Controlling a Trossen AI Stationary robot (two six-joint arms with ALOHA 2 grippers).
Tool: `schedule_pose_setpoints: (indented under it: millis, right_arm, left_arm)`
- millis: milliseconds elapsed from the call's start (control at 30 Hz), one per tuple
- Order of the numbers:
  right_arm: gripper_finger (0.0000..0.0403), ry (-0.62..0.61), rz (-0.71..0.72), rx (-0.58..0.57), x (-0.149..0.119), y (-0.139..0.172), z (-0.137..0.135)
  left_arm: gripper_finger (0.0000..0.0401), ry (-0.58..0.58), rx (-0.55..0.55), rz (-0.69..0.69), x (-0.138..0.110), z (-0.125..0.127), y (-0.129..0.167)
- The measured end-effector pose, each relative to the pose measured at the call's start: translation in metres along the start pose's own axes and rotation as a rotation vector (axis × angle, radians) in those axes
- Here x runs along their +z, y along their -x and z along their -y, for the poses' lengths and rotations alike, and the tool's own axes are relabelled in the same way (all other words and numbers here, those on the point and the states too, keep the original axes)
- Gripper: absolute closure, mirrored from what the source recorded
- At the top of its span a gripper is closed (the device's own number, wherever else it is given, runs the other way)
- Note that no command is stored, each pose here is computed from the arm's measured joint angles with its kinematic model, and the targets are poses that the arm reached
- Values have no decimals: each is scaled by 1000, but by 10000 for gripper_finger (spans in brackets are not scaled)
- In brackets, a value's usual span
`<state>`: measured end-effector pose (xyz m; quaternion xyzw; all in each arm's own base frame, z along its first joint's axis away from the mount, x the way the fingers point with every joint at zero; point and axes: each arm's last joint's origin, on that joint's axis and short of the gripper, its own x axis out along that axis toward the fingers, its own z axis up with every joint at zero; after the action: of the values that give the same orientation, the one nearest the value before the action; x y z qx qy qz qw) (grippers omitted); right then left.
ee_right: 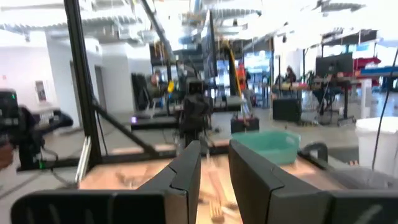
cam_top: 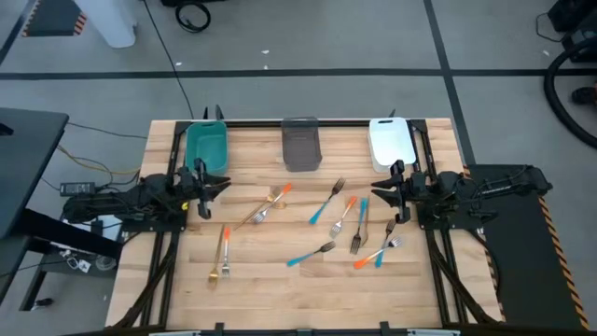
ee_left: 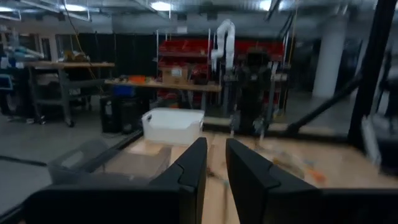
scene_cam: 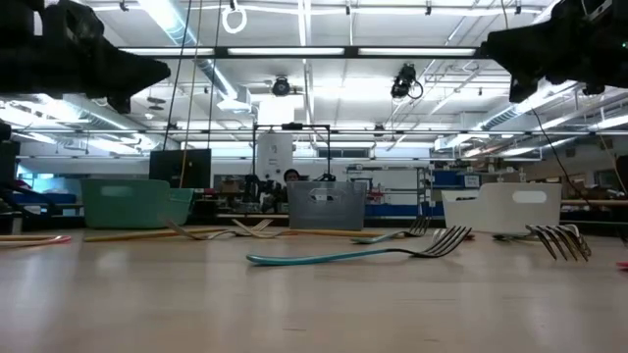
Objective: Sort silverware by color (type)
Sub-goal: Put the top left blue fork into the black bin
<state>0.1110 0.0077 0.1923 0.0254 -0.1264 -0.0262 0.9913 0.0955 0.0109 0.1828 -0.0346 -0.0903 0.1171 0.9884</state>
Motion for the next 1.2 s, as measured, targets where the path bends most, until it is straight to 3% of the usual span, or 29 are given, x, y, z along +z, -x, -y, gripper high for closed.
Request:
schedule_pose_setpoints:
  millis: [167, 367, 467, 800, 1000, 1200]
  right_arm:
    - [313, -65, 89, 4, 9, 0, 0]
    - [313, -204, 169, 17, 16, 1, 0]
    - [313, -255, 177, -27, 17, 1, 1]
    - [313, -224, 167, -140, 15, 1, 4]
    - [313, -245, 148, -229, 11, 0, 7]
    - [313, -245, 111, -216, 7, -3, 6]
  left_arm:
    - [333, 132, 9, 46, 4, 0, 0]
    - [333, 246, 105, 69, 5, -3, 0]
    - [333, 285, 117, 85, 6, -3, 0]
    - [333, 257, 118, 88, 26, -3, 2]
    - [333, 105, 126, 63, 24, -3, 2]
    - [333, 64, 116, 62, 24, -2, 2]
